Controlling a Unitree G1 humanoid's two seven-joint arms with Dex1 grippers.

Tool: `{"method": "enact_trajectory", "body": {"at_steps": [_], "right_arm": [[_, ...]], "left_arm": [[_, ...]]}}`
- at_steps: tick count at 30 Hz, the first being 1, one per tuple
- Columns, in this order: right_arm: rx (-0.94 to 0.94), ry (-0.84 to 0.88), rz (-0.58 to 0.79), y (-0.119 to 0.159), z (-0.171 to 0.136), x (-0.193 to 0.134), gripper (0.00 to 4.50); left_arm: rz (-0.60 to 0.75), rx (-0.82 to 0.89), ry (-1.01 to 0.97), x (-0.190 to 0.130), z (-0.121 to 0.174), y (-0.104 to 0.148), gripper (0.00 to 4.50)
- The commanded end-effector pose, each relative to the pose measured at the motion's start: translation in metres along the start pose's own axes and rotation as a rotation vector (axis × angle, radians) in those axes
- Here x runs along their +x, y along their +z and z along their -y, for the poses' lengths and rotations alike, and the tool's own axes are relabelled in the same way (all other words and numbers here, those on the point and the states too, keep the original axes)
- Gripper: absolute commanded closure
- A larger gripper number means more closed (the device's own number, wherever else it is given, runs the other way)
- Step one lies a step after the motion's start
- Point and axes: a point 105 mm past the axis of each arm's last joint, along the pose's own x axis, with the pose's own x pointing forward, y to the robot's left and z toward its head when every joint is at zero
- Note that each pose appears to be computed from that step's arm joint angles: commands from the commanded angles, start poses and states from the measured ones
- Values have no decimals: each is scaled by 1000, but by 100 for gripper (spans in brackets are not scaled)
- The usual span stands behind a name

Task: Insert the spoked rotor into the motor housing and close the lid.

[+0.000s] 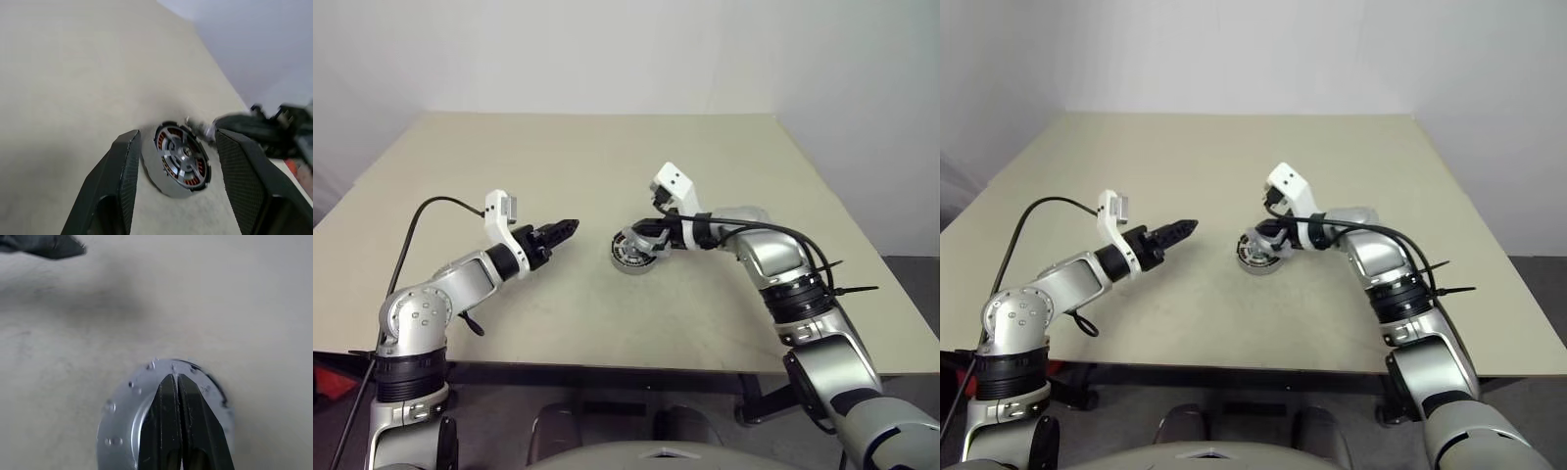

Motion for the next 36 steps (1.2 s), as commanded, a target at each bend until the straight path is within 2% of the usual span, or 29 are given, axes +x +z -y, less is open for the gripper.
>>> {"method": "enact_trajectory", "body": {"at_steps": [1, 8, 16, 20, 29, 36], "right_arm": [[14, -19, 13, 3, -1, 6, 449], [46, -37, 0, -6, 1, 12, 449], [110, -46, -44, -35, -5, 25, 449], [110, -48, -19, -31, -4, 24, 449], [15, -37, 177, 6, 2, 0, 449], [-20, 86, 172, -14, -8, -23, 449]], "left_arm": [[46, 29, 1, -2, 1, 16, 193], [53, 35, 2, -1, 0, 20, 193], [52, 40, -1, 1, 1, 22, 193], [45, 44, -6, 3, 2, 23, 193], [-10, 51, -61, 10, 13, 9, 193], [-100, 129, -136, 7, 26, -9, 193]]}}
